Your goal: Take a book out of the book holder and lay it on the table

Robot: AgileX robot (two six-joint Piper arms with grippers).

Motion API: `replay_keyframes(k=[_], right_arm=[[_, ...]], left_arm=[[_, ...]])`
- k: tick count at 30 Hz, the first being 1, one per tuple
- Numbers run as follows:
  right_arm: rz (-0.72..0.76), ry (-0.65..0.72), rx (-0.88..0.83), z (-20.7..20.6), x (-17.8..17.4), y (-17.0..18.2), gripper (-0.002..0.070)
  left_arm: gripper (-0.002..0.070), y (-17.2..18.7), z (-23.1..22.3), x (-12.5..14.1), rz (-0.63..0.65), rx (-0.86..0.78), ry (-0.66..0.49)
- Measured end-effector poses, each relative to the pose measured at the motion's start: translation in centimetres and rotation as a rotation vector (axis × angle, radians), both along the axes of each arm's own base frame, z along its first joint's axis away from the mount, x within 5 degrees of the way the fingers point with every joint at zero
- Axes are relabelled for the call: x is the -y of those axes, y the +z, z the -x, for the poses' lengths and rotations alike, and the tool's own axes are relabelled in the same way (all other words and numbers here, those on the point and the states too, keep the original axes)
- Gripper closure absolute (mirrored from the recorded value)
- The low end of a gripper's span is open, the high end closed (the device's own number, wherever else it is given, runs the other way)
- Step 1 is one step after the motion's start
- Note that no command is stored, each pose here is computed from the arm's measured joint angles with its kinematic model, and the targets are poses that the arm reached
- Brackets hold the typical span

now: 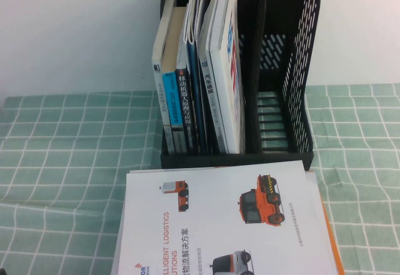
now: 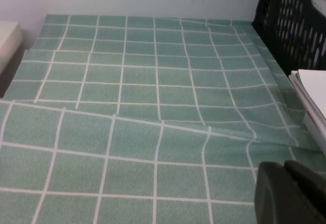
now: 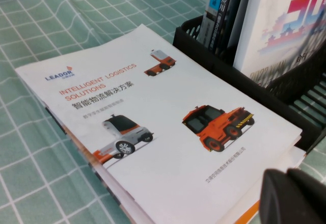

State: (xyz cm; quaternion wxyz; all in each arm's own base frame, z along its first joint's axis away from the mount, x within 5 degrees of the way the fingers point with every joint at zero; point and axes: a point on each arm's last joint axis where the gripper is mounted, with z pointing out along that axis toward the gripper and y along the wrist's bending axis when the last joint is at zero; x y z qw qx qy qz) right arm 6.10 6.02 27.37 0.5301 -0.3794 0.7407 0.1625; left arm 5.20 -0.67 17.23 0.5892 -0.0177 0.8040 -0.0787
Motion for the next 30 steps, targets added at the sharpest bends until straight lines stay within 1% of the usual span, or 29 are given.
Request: replay_keyframes(k=[5,8,12,15,18,20,24,26,30], right_arm=[[-0.002,-0.002,0.002,0.0,0.0,0.0,0.0676],[-0.014,-0.042,-0.011,-0.2,0.3,0.0,0.0676],[-0.030,-0.169,-0.054,-0.6,1.2,-0.2,0.0676],[-0.021,-0.282,-0.043,-1.0,2.2,-0.2,0.0676],[-0.014,-0.366,0.049,-1.2,3.1,-0.3,0.0676],[-0.016,-0.431,0.147,-1.2,3.9,-0.7,0.0676],[0.000,-0.566,0.279,-0.7,5.1,-2.3,0.0677],[0.007,-0.639,0.290,-0.4,5.6,-3.6,0.0677],[0.013,-0.731,0.278,0.1,6.2,-6.8,0.0677]], left_arm=[[0.0676,0.0,0.0,0.0,0.000,-0.002,0.000],[0.0676,0.0,0.0,0.0,0.002,-0.002,0.001],[0.0676,0.0,0.0,0.0,0.002,-0.002,0.001],[0.0676,0.0,0.0,0.0,0.002,-0.002,0.001],[0.0676,0.0,0.0,0.0,0.002,-0.002,0.001],[0.0676,0.0,0.0,0.0,0.002,-0.002,0.001],[0.0676,0.0,0.0,0.0,0.002,-0.002,0.001],[0.0676,0.0,0.0,0.0,0.002,-0.002,0.001],[0.0676,0.0,0.0,0.0,0.002,-0.002,0.001]])
